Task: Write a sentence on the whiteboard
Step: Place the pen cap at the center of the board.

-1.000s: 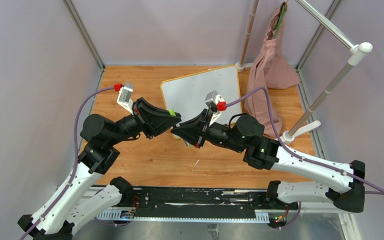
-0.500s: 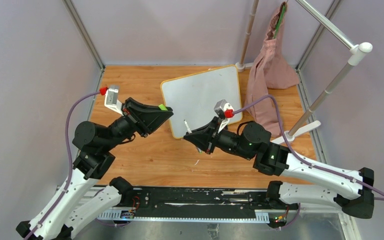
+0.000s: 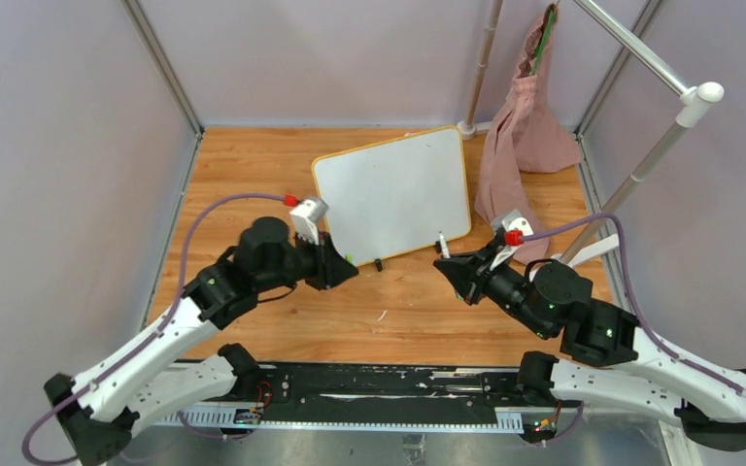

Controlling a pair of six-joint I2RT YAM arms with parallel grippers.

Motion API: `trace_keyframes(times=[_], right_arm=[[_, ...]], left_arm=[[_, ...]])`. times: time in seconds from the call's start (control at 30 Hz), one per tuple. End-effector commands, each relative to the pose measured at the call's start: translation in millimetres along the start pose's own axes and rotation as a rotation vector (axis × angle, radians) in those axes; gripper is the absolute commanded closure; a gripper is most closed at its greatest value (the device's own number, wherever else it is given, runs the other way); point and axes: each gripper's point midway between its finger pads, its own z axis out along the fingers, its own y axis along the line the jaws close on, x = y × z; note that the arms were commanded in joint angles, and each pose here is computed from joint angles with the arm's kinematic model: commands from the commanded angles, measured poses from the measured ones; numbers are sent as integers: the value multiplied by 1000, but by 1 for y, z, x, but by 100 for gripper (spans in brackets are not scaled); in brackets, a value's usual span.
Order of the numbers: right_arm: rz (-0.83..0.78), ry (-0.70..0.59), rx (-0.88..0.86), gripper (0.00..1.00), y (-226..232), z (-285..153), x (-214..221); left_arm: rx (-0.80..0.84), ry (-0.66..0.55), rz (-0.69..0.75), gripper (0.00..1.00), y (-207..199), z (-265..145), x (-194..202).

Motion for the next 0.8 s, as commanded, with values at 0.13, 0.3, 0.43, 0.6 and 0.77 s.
trace_keyframes(times=[0.13, 0.3, 0.43, 0.6, 0.77], right_arm=[[-89, 96, 217, 100, -54, -31, 28], [-74, 68, 226, 100, -62, -48, 24], [-55, 42, 214, 100, -64, -59, 21], [-53, 53, 207, 100, -65, -63, 25], [-53, 45, 205, 100, -66, -66, 26]], left_arm=[[-315, 500, 366, 100, 46, 27, 108], [-309, 692, 560, 100, 51, 54, 144], [-379, 750, 658, 100, 71, 69, 150], [-422, 826, 588, 100, 85, 82, 180], [-426, 873, 576, 100, 95, 89, 201]])
